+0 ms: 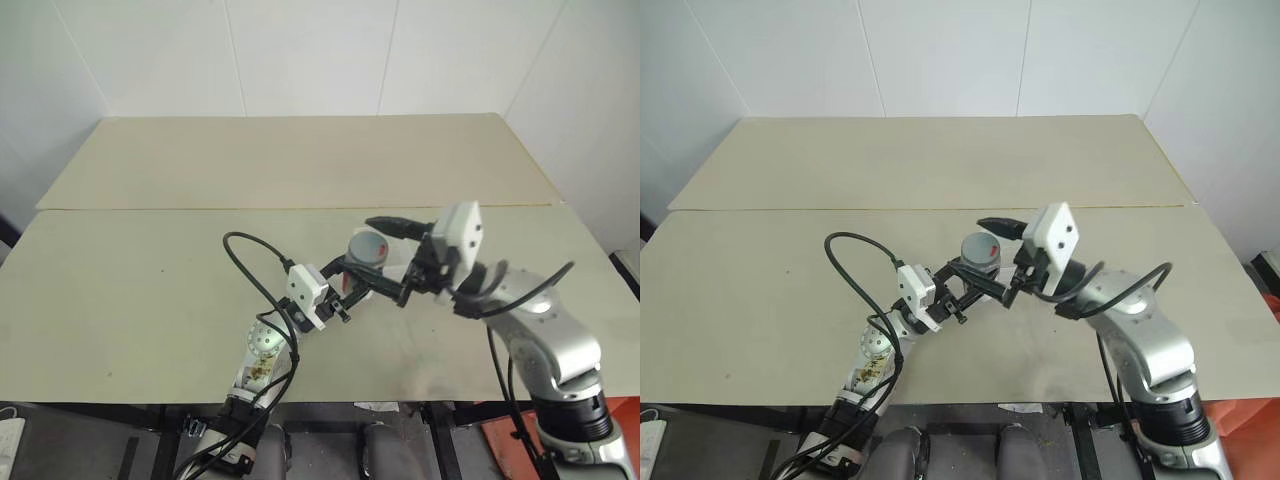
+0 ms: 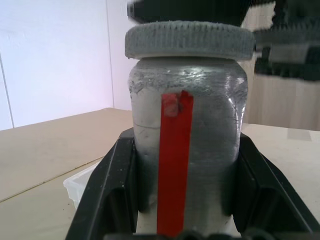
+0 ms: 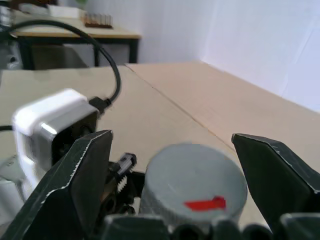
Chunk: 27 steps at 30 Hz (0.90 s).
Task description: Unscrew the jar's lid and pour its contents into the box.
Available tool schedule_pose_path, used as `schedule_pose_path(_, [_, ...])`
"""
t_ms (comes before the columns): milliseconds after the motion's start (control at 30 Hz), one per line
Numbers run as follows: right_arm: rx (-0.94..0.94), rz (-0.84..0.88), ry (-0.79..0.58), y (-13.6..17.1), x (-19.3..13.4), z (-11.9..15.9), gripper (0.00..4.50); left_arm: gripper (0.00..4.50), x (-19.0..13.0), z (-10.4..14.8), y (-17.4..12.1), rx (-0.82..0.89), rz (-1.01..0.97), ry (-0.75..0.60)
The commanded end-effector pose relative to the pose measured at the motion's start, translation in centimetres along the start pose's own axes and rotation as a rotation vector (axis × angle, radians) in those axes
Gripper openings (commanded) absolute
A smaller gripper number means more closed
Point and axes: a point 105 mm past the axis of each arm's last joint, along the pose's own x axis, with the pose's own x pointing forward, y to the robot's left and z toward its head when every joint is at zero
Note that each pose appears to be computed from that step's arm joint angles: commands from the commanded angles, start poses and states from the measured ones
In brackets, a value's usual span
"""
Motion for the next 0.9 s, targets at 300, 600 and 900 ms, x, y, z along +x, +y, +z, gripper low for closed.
schedule_pose_path(300, [-0.053,-0.118,-0.006,-0.7,0.7,0.6,4.44,1.95,0.6,0.8,-0.2,0.021,-0.023,-0.041])
schedule_pose_path(600, [-0.031,-0.150,0.001,-1.6,-0.1,0.2,4.44,1.95,0.4,1.0,0.1,0.022,-0.004,-0.048])
schedule_pose_path(900, [-0.011,-0.184,-0.002,-2.7,-1.7,0.3,4.44,1.95,0.4,1.0,0.4,0.011,0.008,-0.050])
